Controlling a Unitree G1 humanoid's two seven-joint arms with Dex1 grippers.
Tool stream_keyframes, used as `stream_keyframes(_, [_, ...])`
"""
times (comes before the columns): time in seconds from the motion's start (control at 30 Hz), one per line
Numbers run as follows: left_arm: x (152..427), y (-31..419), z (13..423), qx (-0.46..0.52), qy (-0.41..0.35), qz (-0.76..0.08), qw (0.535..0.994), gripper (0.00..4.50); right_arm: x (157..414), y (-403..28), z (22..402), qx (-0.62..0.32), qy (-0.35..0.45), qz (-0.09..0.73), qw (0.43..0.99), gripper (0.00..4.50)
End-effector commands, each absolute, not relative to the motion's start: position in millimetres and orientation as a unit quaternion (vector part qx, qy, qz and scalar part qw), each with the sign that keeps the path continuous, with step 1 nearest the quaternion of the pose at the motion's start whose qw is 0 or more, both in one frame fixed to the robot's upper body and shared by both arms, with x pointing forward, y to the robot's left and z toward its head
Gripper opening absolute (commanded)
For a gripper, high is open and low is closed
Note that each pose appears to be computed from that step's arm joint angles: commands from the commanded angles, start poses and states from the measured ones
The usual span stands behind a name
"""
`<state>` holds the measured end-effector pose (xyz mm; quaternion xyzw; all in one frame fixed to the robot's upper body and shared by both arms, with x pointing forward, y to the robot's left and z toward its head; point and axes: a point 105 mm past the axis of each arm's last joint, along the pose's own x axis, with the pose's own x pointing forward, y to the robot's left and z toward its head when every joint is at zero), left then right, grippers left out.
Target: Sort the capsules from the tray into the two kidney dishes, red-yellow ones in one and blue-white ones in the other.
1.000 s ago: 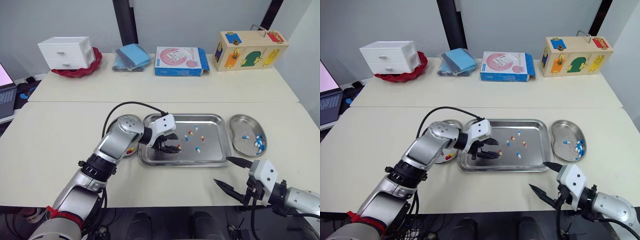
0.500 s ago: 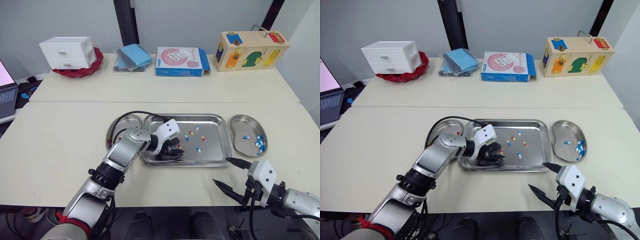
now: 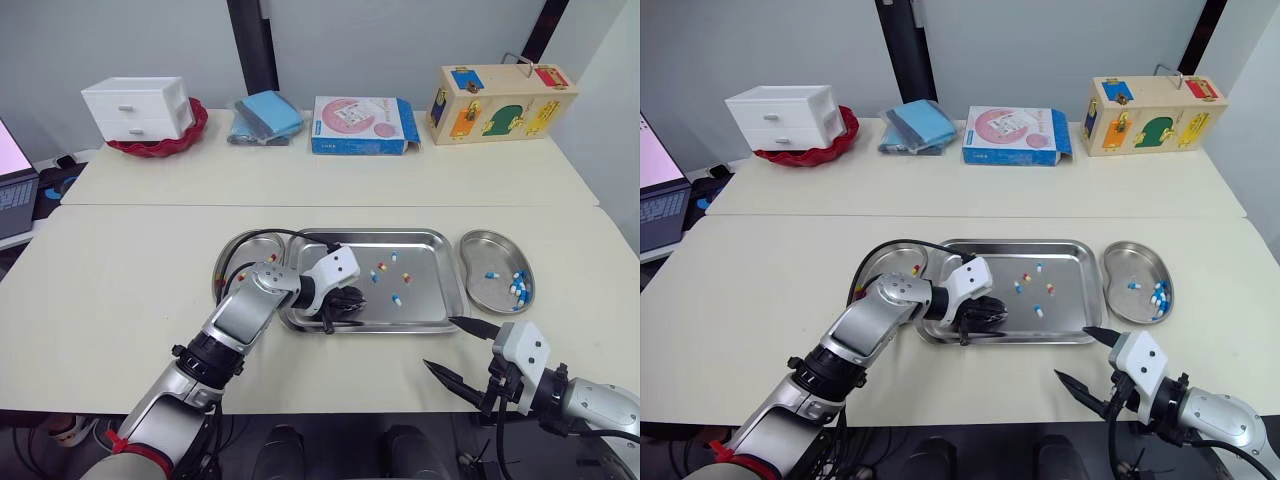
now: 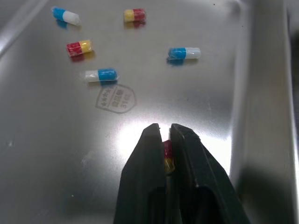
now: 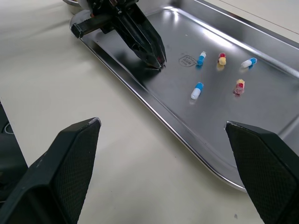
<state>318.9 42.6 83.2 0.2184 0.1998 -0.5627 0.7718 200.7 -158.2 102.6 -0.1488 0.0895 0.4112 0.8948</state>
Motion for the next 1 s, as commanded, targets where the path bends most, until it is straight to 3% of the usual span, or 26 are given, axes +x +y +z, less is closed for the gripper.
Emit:
stream_keyframes(0.03, [314,47,70,0.223,0.225,-0.563,0.763,0.01,199,-152,113,-0.158,0.068,0.418,0.892,4.50])
stream_keyframes(0.67, [323,60,158,0.197,0.139,-0.559,0.793,0.01,202,-153,111,-0.161,0.066,0.419,0.891,4.50])
stream_keyframes(1.0, [312,127,179,0.179,0.165,-0.488,0.838,0.01,201,-144,115,-0.189,0.029,0.462,0.866,4.50])
